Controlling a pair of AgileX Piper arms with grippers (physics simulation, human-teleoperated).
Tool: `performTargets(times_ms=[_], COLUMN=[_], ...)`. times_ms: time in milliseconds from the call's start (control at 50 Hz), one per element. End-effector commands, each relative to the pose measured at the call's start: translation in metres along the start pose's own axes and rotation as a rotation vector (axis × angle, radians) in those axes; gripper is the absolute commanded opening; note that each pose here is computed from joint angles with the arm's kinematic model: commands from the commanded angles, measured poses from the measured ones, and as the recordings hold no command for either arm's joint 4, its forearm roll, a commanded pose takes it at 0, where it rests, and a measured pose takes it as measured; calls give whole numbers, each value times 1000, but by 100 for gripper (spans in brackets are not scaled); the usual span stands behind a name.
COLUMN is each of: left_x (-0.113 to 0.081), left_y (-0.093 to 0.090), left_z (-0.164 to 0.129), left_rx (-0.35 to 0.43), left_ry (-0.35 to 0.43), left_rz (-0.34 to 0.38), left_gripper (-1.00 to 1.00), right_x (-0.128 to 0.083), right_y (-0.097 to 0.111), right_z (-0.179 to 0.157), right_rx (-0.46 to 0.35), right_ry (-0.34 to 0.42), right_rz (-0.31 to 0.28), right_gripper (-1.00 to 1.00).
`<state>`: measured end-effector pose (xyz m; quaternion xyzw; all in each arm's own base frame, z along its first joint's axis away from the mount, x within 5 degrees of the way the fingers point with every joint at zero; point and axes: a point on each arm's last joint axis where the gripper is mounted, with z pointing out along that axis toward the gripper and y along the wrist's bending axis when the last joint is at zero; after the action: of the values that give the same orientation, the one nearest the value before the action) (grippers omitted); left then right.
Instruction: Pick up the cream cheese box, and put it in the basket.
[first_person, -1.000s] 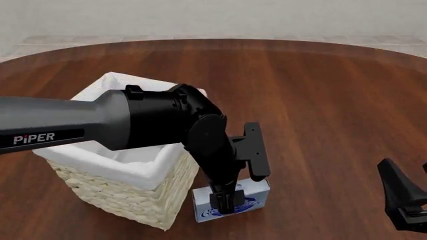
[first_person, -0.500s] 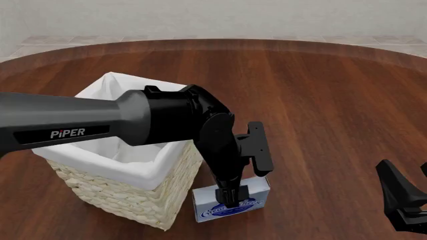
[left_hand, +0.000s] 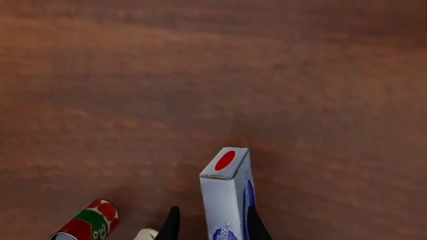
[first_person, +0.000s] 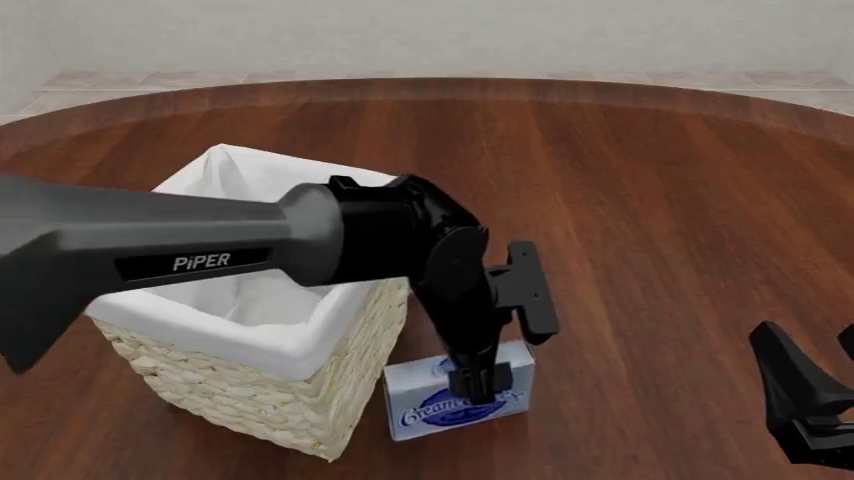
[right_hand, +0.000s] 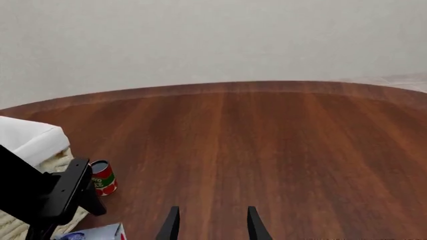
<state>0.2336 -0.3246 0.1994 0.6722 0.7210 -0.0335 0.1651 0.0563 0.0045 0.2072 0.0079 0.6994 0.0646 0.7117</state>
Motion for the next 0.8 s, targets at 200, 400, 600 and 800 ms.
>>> performTargets(times_ms=[200,400,600,800], left_x=[-7,-3,-8,-9], left_y=[1,-6,-11,-8], left_z=[22,40,41,42], left_rx=[8,23,30,28], left_ry=[11,32,33,33], left_rz=[-15,-23,-18,-16], left_gripper=[100,100,100,100], right_x=[1,1,1,1], right_y=[0,0,0,0], right_z=[0,0,0,0], right_rx=[-3,-1,-2,-2], right_ry=[9,13,13,15], right_rz=[9,12,11,14], right_gripper=[100,100,100,100])
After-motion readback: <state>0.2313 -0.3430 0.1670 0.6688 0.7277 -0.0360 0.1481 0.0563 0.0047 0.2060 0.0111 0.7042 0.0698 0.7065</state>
